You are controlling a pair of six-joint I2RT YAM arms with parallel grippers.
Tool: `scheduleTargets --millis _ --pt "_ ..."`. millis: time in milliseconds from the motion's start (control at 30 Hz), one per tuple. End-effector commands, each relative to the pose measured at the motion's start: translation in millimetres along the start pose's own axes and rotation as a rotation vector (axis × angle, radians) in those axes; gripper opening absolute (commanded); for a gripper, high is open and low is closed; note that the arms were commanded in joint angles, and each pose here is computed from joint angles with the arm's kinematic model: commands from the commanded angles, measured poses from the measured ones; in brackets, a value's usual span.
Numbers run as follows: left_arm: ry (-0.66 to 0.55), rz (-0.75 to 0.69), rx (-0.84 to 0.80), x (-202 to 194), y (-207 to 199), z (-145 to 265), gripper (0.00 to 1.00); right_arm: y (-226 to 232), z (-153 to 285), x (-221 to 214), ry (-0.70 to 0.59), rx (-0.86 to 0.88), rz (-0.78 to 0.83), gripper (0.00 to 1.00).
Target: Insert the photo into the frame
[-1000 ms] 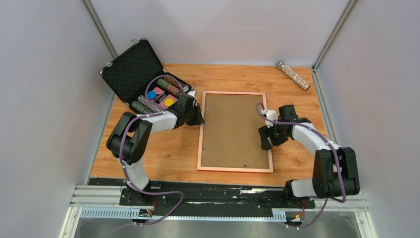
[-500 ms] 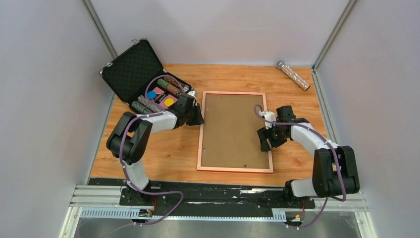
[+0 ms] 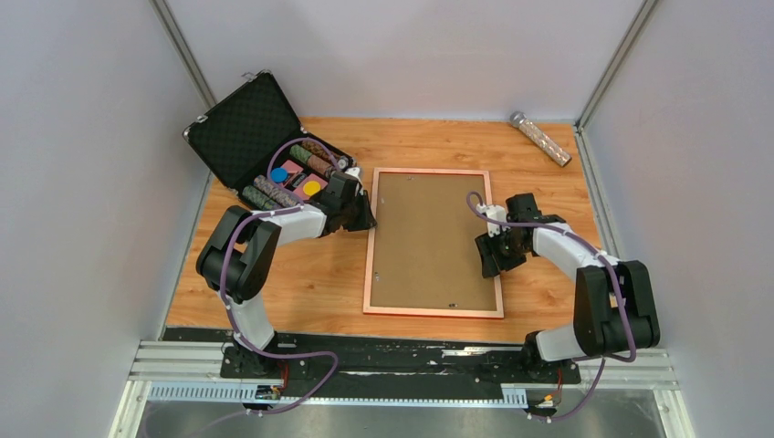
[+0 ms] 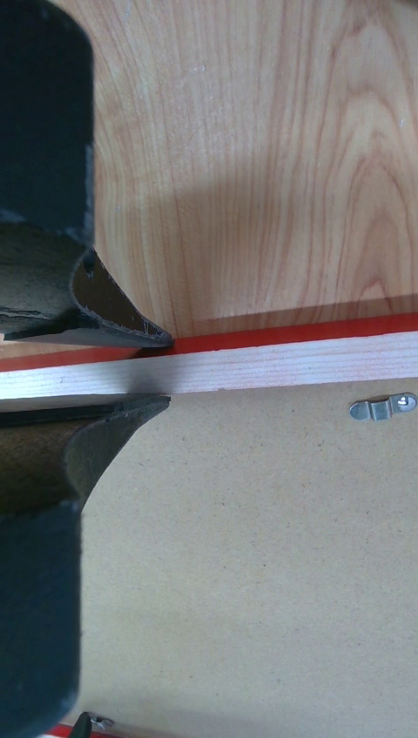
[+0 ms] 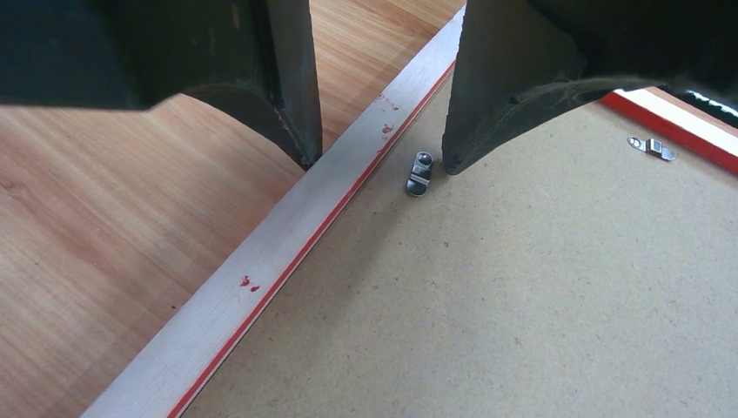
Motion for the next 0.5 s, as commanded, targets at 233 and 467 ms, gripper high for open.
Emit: scheduleTargets --millis 233,467 --pt "-0.053 -0.006 -0.011 10.5 -4.7 4.2 0.08 -8.6 -1.8 18.1 -0.041 -0.074 0.005 0.47" --pt "-0.053 -0.006 -0.012 10.6 -4.9 4.6 0.08 -10.6 -1.4 18.4 -0.041 -0.09 0.009 0.45"
Point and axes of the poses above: each gripper's point midway between its finger pads, its own z axis back along the fingers, its own y axis along the line the jaws close on, x = y × z, the point moved 8 cm from there along z, back along the fingers, and after that the axes turned 9 degrees about -z, right-handed, at the moved point
